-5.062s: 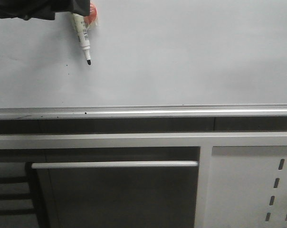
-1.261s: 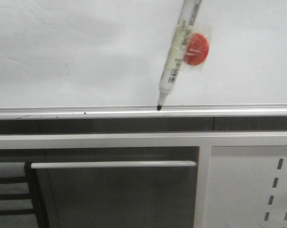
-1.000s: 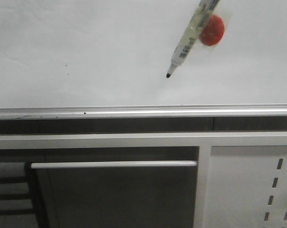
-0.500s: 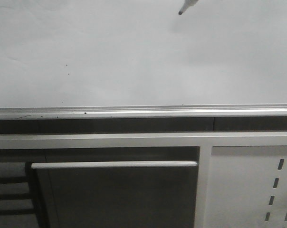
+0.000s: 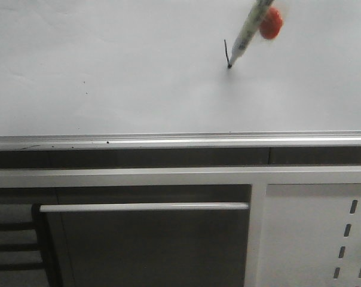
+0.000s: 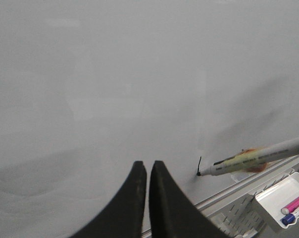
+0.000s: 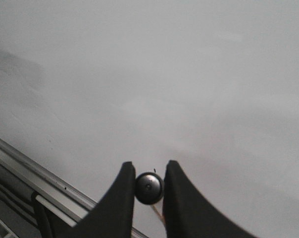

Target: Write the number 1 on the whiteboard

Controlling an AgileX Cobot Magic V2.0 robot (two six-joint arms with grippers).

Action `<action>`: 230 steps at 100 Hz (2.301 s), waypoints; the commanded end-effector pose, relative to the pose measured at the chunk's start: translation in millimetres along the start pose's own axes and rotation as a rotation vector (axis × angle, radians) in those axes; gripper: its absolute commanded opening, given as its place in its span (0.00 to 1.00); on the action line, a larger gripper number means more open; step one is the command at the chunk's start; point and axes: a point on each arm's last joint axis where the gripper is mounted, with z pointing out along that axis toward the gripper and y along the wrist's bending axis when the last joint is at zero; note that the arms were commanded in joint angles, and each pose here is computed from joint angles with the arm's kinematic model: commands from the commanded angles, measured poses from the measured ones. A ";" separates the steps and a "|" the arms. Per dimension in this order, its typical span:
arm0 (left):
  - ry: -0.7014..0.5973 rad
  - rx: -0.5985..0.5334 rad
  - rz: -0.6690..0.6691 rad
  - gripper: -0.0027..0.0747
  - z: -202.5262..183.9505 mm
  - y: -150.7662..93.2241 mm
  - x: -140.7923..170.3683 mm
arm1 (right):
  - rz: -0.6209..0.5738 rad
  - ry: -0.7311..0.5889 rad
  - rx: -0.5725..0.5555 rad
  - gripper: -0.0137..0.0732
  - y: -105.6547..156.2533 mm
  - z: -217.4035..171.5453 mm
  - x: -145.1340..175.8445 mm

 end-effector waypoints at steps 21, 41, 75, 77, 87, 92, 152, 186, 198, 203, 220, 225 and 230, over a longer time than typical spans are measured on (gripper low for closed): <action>-0.053 -0.001 -0.010 0.01 -6.4 -1.1 -13.9 | -0.022 0.026 -0.066 0.11 6.5 -0.3 -5.8; 0.018 0.089 0.033 0.03 -2.6 -9.1 -5.9 | -0.026 0.071 -0.232 0.11 16.3 -29.0 -21.3; 0.167 0.345 0.162 0.38 0.0 -36.1 14.1 | -0.042 0.079 -0.335 0.11 21.6 -30.2 -55.2; 0.166 0.355 0.176 0.41 -0.4 -38.2 14.5 | -0.043 0.081 -0.339 0.11 21.9 -28.8 -57.0; 0.160 0.377 0.200 0.56 -0.8 -45.5 15.7 | -0.047 0.098 -0.362 0.11 23.8 -20.3 -65.3; 0.156 0.386 0.216 0.59 -1.3 -48.2 16.0 | -0.050 0.112 -0.378 0.11 25.3 -15.1 -69.4; 0.195 0.368 0.267 0.58 15.6 -49.1 28.4 | -0.069 0.189 -0.538 0.11 34.9 -16.9 -95.4; 0.190 0.355 0.265 0.35 16.4 -48.1 28.1 | -0.050 0.172 -0.564 0.11 36.9 -17.8 -99.2; 0.190 0.355 0.265 0.28 16.4 -48.1 28.1 | -0.034 0.173 -0.580 0.11 38.7 -16.1 -98.9; 0.190 0.355 0.265 0.26 16.4 -48.1 28.1 | -0.034 0.182 -0.585 0.11 39.2 -14.6 -97.6; 0.189 0.353 0.266 0.15 16.5 -48.0 28.0 | -0.034 0.185 -0.586 0.11 39.4 -14.1 -97.2; 0.188 0.350 0.263 0.09 16.6 -47.8 27.8 | -0.033 0.181 -0.582 0.11 39.1 -13.8 -97.6; 0.187 0.349 0.259 0.01 16.7 -47.7 27.6 | -0.033 0.181 -0.582 0.11 39.1 -13.8 -97.6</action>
